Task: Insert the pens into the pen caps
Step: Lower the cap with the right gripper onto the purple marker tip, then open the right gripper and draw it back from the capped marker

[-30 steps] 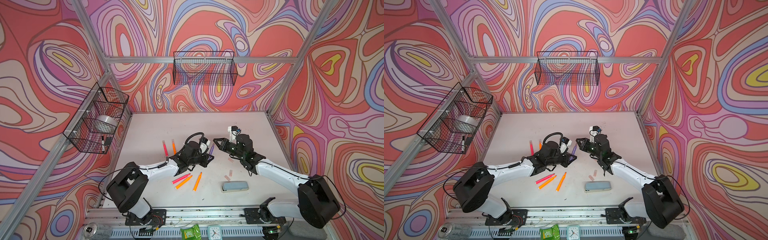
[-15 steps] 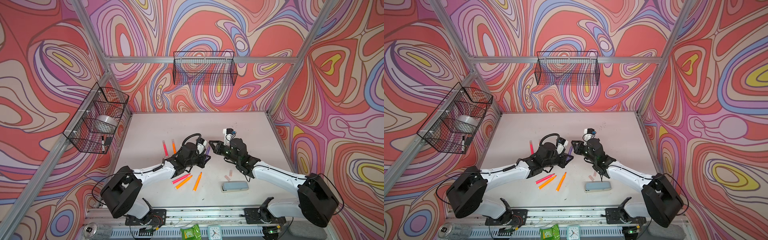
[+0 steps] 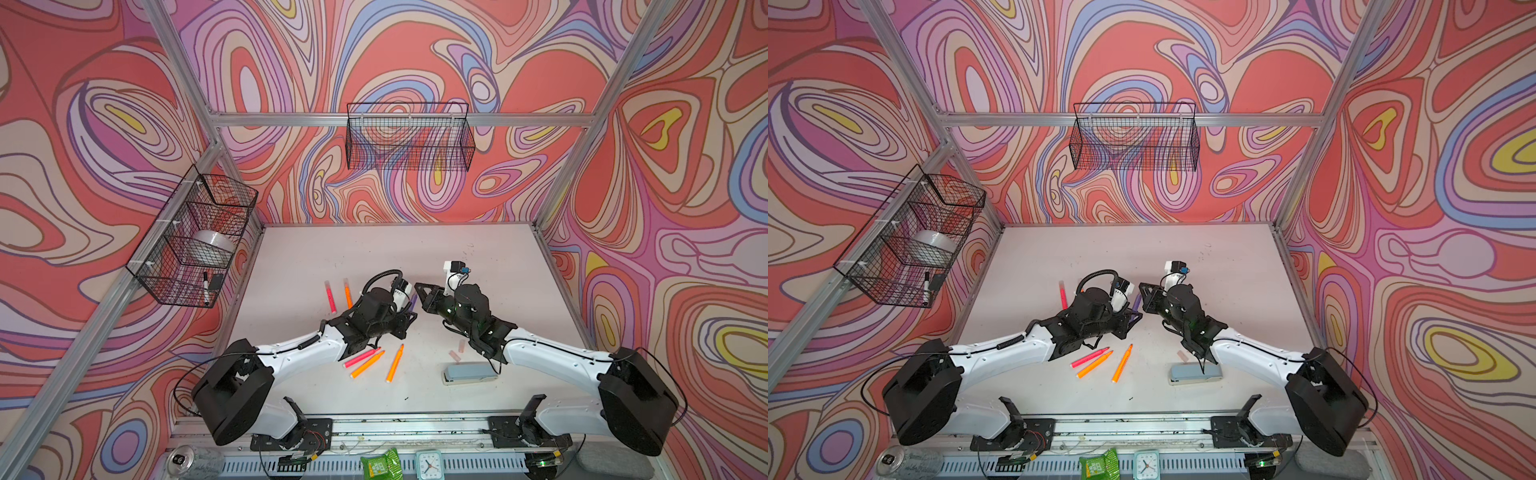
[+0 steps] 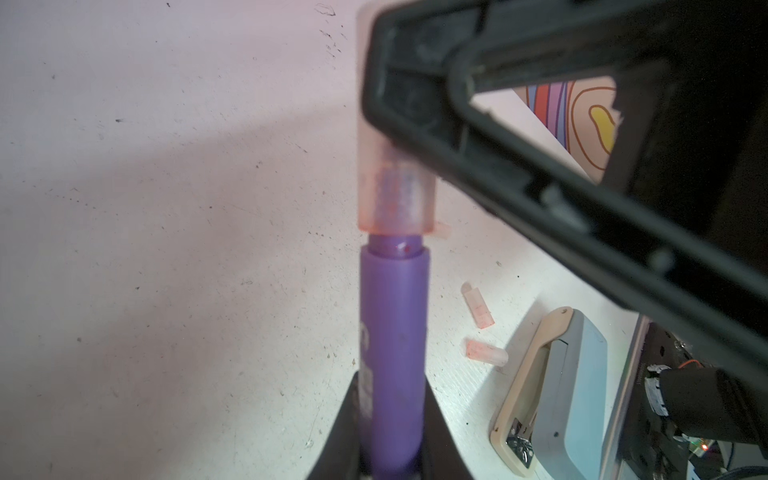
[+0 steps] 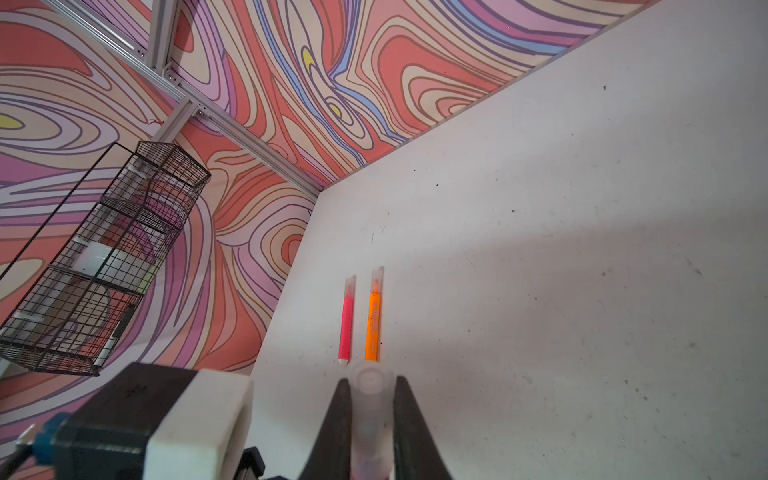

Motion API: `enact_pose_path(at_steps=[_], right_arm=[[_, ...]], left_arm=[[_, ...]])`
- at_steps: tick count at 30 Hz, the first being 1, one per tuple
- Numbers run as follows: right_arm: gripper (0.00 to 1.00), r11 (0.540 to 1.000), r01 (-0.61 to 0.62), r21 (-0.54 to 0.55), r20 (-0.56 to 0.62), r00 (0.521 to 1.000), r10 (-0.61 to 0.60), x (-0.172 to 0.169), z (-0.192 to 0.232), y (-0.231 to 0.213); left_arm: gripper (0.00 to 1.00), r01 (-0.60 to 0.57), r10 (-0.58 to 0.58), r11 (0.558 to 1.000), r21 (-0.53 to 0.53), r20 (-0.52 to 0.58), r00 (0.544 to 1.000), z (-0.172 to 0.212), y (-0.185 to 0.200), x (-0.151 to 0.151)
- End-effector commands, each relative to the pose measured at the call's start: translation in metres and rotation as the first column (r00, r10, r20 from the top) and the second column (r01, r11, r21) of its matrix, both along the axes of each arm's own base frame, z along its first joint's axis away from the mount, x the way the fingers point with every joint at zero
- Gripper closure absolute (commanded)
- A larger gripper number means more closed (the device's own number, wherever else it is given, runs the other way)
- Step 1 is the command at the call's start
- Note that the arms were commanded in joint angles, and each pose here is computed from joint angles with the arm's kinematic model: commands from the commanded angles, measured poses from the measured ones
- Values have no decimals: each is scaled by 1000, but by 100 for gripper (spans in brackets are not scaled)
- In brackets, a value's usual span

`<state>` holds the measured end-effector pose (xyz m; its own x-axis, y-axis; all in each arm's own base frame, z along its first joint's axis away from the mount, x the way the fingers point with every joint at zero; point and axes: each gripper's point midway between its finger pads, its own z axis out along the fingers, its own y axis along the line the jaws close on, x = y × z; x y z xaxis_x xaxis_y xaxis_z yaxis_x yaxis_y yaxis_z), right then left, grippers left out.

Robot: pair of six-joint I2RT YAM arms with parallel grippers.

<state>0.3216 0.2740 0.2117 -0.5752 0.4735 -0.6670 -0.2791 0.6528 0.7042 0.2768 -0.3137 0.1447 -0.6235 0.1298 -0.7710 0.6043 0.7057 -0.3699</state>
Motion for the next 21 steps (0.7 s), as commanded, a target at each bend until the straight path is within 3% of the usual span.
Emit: enact_pose_path(at_steps=[1,4,7,10,15,21], right_arm=[[86,988,-153,-17,-31,988,153,-34,-8,23],[75,987,-158,-23,-22,987,158,-34,-6,24],[56,987,-157,-34,2,988,158,-34,2,22],[42,990,-133,-51,36,990,135,-35,16,13],[38,997,-58,-45,130,989,64,-42,48,-13],[40,999,-35,-23,213,976,39,-51,83,-31]], left_arm=[[100,-122,123,992,-17,120,985,27,16,27],[100,-121,118,993,5,155,981,30,18,27],[100,-115,107,993,31,195,975,33,18,24],[100,-122,107,991,50,229,968,36,19,24],[100,-116,95,992,55,285,954,42,21,19],[100,-44,22,998,49,381,924,56,13,1]])
